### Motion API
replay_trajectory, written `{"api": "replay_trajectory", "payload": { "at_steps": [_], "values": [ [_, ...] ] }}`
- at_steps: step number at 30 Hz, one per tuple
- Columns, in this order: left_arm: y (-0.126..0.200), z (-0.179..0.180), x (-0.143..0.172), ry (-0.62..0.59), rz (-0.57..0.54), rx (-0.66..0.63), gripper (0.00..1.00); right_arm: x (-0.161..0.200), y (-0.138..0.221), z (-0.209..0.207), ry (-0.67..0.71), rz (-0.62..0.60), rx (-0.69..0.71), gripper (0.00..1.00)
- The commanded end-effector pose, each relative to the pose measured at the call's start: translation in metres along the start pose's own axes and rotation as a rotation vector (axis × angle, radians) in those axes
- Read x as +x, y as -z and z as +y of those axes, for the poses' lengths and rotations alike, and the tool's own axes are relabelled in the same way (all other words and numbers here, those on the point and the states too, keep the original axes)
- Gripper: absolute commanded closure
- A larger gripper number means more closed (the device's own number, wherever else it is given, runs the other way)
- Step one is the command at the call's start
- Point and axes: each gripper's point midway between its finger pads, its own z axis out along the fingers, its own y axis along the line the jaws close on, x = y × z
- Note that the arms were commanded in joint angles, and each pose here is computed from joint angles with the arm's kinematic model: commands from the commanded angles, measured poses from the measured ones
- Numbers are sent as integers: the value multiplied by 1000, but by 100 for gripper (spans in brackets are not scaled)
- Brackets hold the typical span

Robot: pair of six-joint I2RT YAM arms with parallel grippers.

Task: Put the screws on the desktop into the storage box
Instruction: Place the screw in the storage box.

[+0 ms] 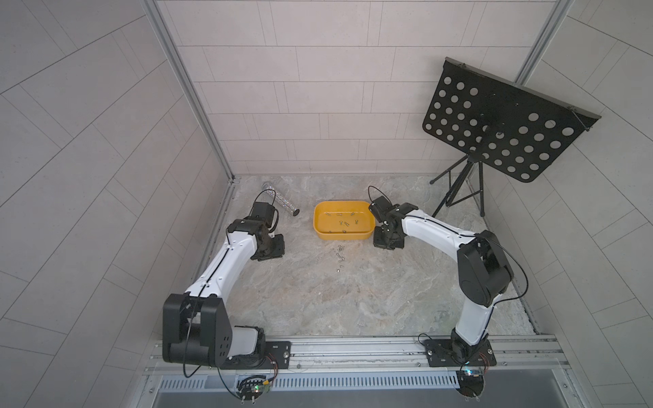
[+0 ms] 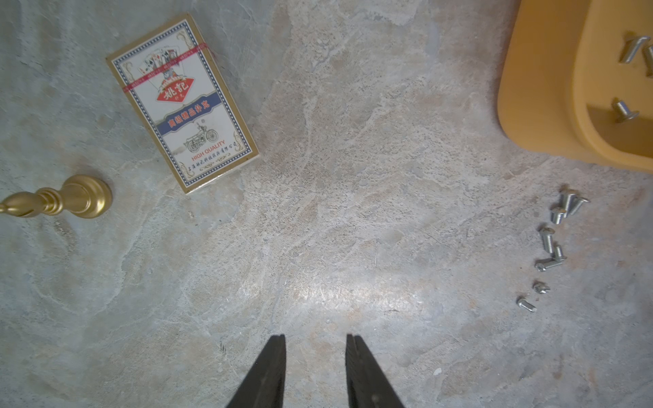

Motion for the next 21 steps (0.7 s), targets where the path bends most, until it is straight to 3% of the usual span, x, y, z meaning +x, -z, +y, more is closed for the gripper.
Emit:
{"api": "replay_trajectory", "payload": {
  "at_steps": [1,10,21],
  "values": [
    [-2,3,3,-10,8,-13,65,-6,29,-6,23,-45,13,100],
    [-2,3,2,-10,9,-8,65,-44,72,22,26,-136,-60,100],
    [-3,2,3,-10,13,-5,65,-86,69,69,38,-143,-105,100]
  ]
}}
